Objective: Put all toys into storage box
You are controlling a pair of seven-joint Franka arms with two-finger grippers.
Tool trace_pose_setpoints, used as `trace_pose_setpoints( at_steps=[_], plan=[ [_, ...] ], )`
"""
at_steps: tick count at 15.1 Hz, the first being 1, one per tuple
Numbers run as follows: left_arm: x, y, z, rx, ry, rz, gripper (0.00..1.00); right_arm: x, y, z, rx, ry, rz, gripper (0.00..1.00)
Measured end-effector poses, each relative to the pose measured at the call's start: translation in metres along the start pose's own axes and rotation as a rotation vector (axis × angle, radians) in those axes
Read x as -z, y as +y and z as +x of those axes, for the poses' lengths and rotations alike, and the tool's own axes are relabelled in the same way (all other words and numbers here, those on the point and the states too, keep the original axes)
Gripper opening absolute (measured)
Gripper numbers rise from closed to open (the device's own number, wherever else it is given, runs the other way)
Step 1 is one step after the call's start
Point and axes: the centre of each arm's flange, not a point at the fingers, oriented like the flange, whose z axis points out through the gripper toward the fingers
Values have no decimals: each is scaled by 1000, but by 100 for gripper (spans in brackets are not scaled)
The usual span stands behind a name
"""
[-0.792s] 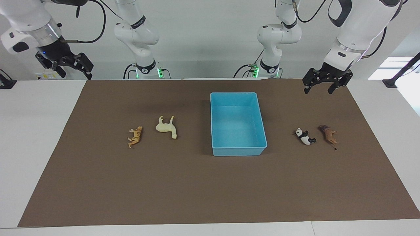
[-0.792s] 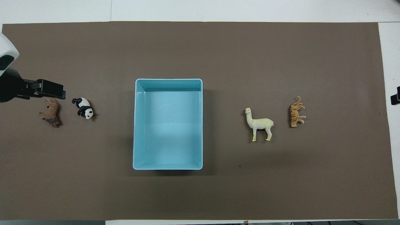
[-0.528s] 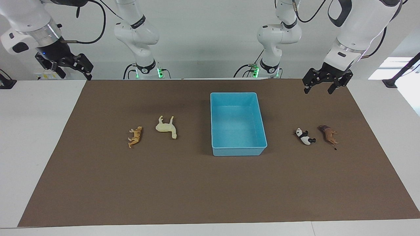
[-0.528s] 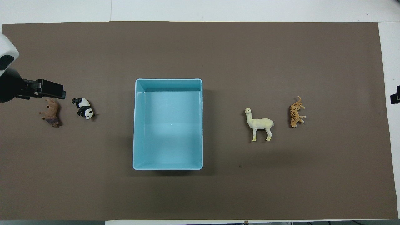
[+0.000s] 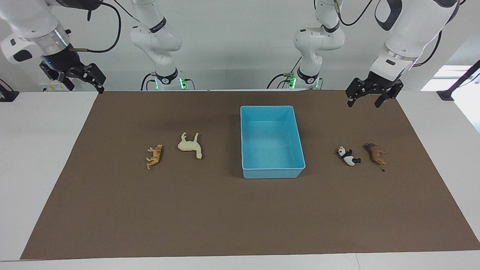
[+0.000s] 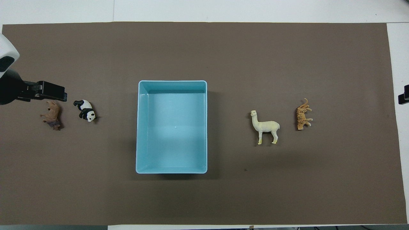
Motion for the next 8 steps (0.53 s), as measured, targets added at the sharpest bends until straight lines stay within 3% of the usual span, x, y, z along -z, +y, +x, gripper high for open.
trace_pose_setpoints(
  at_steps=[8],
  plan=[
    [0,0,0,0,0,0,100,-88,-97,3,57,57,-6,100]
  ],
)
